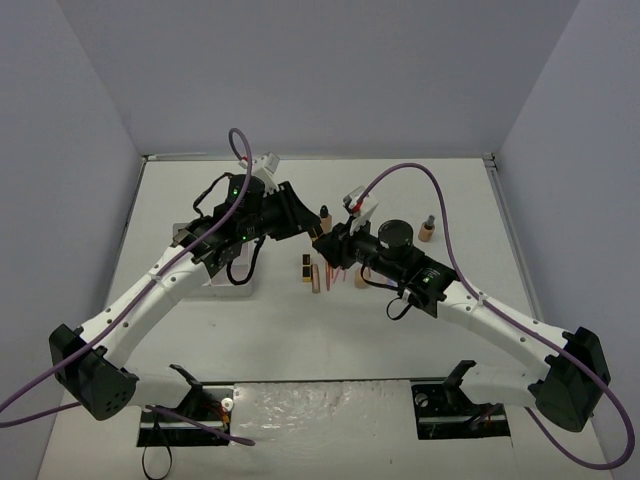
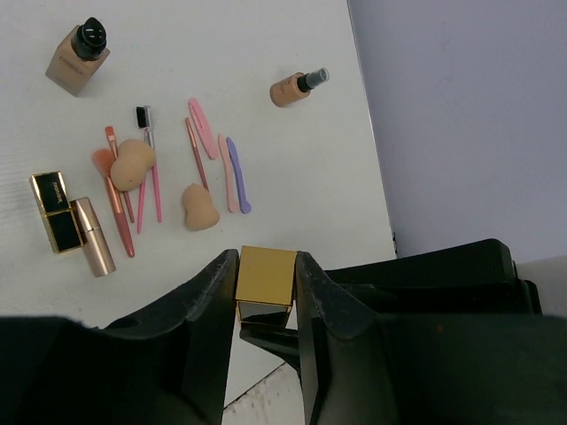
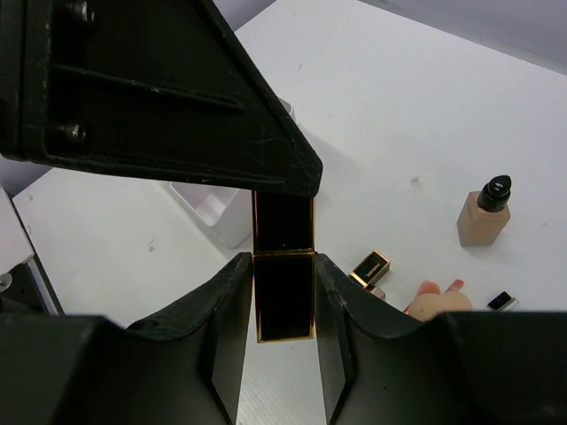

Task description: Organize the makeup

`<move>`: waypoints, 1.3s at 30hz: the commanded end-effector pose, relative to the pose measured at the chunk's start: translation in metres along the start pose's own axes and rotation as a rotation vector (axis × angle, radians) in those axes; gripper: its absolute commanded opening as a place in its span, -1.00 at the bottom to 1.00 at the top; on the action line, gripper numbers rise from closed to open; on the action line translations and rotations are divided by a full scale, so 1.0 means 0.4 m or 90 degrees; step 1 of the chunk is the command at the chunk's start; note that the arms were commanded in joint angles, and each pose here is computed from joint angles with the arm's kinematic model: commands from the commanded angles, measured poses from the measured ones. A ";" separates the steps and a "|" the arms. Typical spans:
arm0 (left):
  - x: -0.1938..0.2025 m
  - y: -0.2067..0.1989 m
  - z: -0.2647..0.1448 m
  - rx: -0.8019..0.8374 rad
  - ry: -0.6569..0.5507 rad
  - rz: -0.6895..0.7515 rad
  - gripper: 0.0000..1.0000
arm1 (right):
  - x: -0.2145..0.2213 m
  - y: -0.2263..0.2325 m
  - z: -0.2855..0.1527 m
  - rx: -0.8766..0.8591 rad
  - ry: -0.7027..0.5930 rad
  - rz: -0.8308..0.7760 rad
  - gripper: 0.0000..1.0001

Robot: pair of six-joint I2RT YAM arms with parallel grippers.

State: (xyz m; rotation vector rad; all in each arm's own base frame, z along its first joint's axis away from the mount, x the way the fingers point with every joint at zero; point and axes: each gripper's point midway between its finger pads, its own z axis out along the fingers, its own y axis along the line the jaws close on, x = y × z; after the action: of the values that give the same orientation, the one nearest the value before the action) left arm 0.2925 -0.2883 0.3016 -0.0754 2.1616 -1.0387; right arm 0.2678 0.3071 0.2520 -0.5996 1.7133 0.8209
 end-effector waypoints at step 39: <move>-0.344 0.465 -0.198 -0.337 -0.289 0.330 -1.00 | 0.079 -0.098 -0.152 0.144 0.041 -0.016 1.00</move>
State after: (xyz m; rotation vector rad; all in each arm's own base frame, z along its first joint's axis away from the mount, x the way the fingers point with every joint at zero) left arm 0.3606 -0.0517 0.2428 -0.0842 2.0215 -0.0749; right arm 0.2437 0.2369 0.2048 -0.5402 1.8866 0.5854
